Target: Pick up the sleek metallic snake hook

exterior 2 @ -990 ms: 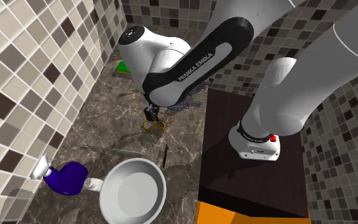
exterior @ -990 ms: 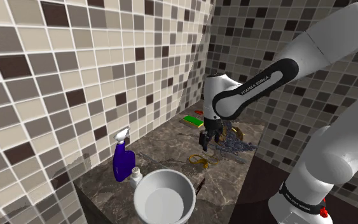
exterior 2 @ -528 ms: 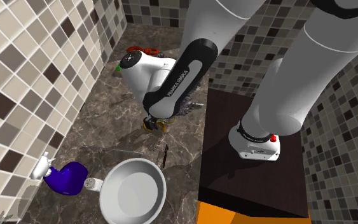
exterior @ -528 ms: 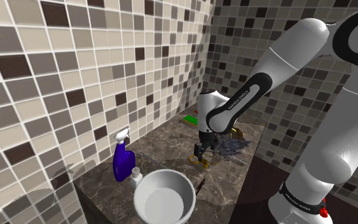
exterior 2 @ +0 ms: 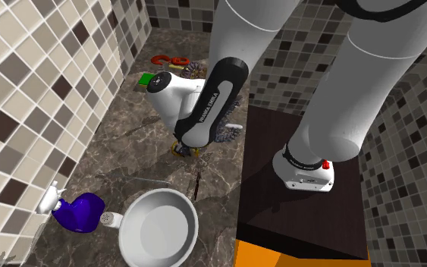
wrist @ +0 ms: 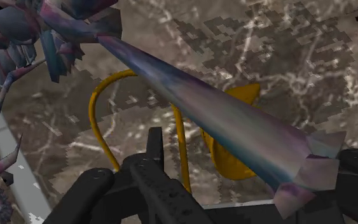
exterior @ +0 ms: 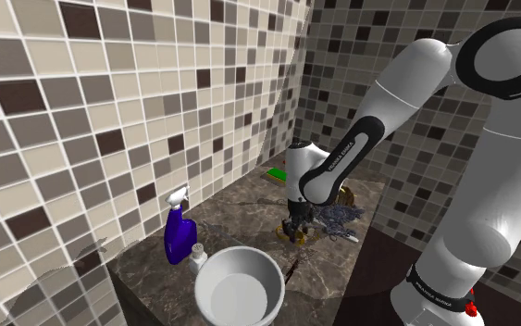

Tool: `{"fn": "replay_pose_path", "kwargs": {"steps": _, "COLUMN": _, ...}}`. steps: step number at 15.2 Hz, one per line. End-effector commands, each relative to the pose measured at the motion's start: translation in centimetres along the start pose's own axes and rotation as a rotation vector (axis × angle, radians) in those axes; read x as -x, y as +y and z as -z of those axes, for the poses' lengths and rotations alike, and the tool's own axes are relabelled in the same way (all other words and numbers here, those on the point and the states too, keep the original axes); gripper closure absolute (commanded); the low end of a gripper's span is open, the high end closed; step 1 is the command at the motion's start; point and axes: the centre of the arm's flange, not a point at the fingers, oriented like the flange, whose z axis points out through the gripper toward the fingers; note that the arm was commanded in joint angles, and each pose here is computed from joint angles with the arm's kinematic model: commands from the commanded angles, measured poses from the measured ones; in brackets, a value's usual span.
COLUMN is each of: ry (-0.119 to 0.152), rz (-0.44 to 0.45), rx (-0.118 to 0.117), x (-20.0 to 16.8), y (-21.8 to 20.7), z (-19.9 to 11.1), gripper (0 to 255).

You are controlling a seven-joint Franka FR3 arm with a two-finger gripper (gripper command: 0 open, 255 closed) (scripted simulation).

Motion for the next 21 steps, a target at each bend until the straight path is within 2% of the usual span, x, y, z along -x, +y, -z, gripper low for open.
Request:
{"fn": "replay_pose_path", "kwargs": {"steps": 1, "ry": 0.0, "rz": 0.0, "rx": 0.0, "x": 0.0, "y": 0.0, "z": -0.1, "gripper": 255}}
{"fn": "replay_pose_path", "kwargs": {"steps": 9, "ry": 0.0, "rz": 0.0, "rx": 0.0, "x": 0.0, "y": 0.0, "z": -0.1, "gripper": 255}}
{"fn": "replay_pose_path", "kwargs": {"steps": 21, "ry": 0.0, "rz": 0.0, "rx": 0.0, "x": 1.0, "y": 0.4, "z": 6.1, "gripper": 255}}
